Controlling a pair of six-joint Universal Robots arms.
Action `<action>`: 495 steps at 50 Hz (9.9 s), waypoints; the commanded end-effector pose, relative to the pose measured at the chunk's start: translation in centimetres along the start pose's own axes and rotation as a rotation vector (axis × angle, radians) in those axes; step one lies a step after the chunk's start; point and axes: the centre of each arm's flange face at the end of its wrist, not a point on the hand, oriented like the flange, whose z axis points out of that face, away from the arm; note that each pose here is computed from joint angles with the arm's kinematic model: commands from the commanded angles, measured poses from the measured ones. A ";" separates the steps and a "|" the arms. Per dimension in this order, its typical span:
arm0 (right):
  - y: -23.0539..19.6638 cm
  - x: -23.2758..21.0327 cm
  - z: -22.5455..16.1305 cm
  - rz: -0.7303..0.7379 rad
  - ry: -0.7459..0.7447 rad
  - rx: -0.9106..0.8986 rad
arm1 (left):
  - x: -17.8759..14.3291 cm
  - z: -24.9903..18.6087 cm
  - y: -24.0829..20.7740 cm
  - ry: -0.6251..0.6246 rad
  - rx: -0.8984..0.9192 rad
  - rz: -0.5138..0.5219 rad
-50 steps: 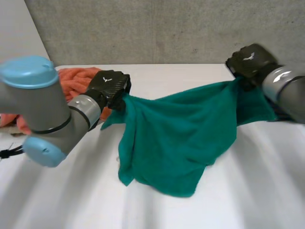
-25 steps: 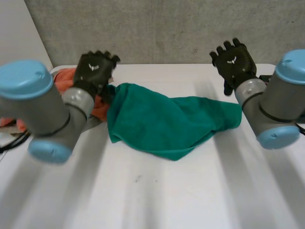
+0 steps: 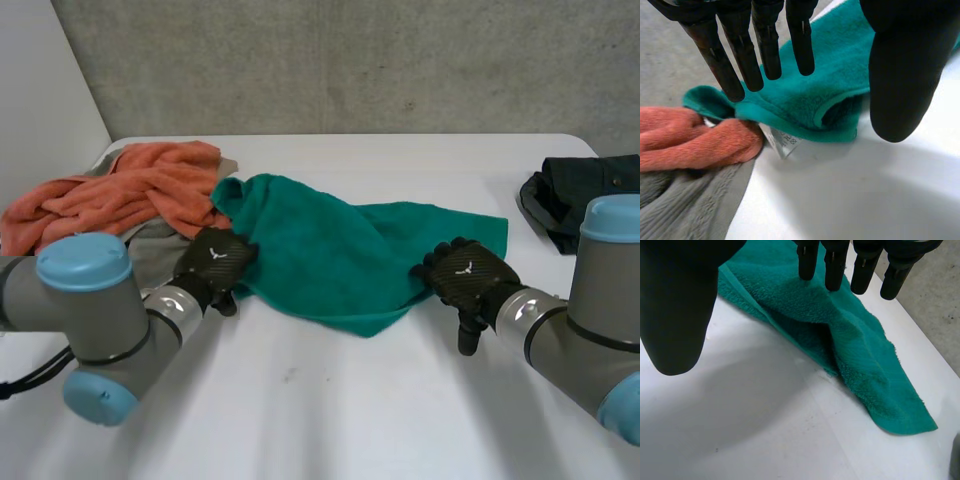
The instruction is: Fold the laundry.
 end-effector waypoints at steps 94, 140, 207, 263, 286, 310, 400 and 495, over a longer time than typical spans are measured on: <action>-0.1 -1.5 -1.9 0.356 -0.039 -0.031 | -3.6 -8.1 -17.2 0.023 0.377 -0.252; -3.0 -8.0 10.6 0.547 -0.195 0.166 | -1.8 -12.5 -20.4 0.039 0.472 -0.259; -10.5 12.0 1.4 -0.057 0.316 0.236 | -7.3 1.1 -13.1 -0.192 0.307 -0.003; 2.4 8.5 1.5 0.157 0.302 0.131 | -2.2 -4.9 -4.5 -0.128 0.178 -0.127; 3.1 8.2 2.1 0.167 0.292 0.105 | -6.5 -1.4 2.8 0.029 -0.015 -0.256; 3.4 8.6 2.0 0.169 0.305 0.100 | -6.8 4.1 3.0 -0.088 -0.009 -0.197; 5.2 9.9 2.2 0.098 0.302 0.020 | -0.5 -3.1 1.2 -0.064 0.085 0.188; -13.4 27.5 -4.0 -0.138 1.013 0.729 | -17.9 -0.7 -26.6 -0.740 0.861 0.200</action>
